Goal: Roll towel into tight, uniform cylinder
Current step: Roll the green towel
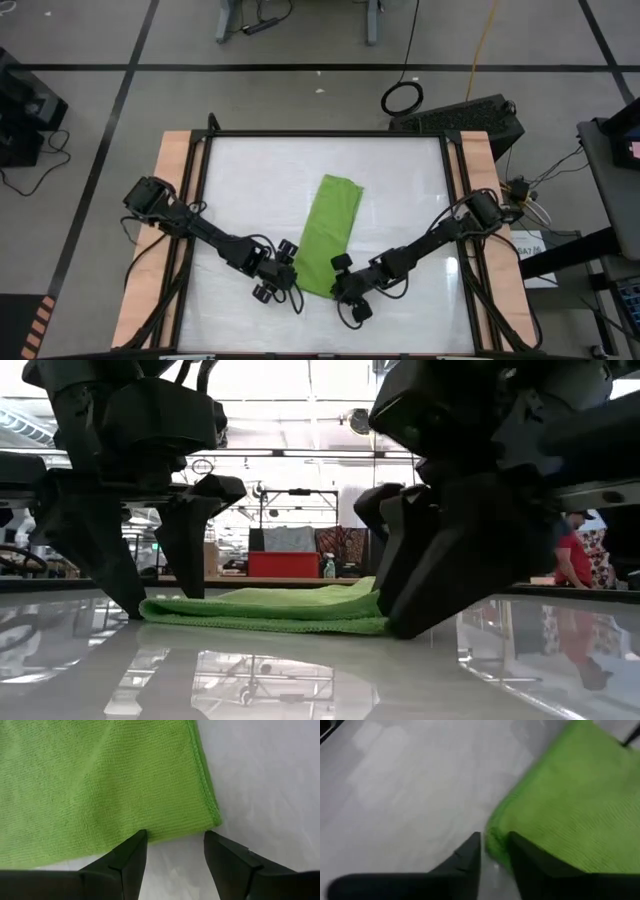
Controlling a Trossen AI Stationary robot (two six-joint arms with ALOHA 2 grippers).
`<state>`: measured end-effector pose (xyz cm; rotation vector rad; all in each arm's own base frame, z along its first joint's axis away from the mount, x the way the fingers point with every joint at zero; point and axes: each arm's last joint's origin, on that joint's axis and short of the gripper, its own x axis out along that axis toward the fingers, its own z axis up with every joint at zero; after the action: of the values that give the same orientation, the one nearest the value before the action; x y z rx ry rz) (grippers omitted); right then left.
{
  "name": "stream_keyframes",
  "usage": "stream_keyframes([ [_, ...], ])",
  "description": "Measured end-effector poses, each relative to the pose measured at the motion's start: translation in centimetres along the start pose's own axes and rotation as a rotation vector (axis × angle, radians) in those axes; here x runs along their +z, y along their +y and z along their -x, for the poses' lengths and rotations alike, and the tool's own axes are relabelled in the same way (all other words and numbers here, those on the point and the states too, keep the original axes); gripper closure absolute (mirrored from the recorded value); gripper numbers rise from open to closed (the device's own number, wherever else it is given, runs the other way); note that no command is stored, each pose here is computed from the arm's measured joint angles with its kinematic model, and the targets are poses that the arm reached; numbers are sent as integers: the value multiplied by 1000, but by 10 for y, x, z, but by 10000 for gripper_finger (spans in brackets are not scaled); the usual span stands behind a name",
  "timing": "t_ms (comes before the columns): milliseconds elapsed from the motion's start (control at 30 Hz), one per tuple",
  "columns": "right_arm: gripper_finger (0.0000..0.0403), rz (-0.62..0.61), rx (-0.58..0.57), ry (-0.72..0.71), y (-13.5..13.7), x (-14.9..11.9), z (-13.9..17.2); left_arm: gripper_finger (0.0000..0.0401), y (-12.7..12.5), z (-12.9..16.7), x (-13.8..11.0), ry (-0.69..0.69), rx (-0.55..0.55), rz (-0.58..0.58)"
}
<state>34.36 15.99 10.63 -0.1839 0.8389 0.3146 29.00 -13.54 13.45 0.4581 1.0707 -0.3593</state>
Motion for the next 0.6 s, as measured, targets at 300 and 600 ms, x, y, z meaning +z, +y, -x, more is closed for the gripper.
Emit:
stream_keyframes([
  [300, 400, -213, -30, 21, 0, -3, 0, 200, -4, 0, 1, -10, -9, -1],
  [600, 402, -399, -159, -5, 5, 2, 18, 200, -5, 1, 2, -16, -2, -58],
])
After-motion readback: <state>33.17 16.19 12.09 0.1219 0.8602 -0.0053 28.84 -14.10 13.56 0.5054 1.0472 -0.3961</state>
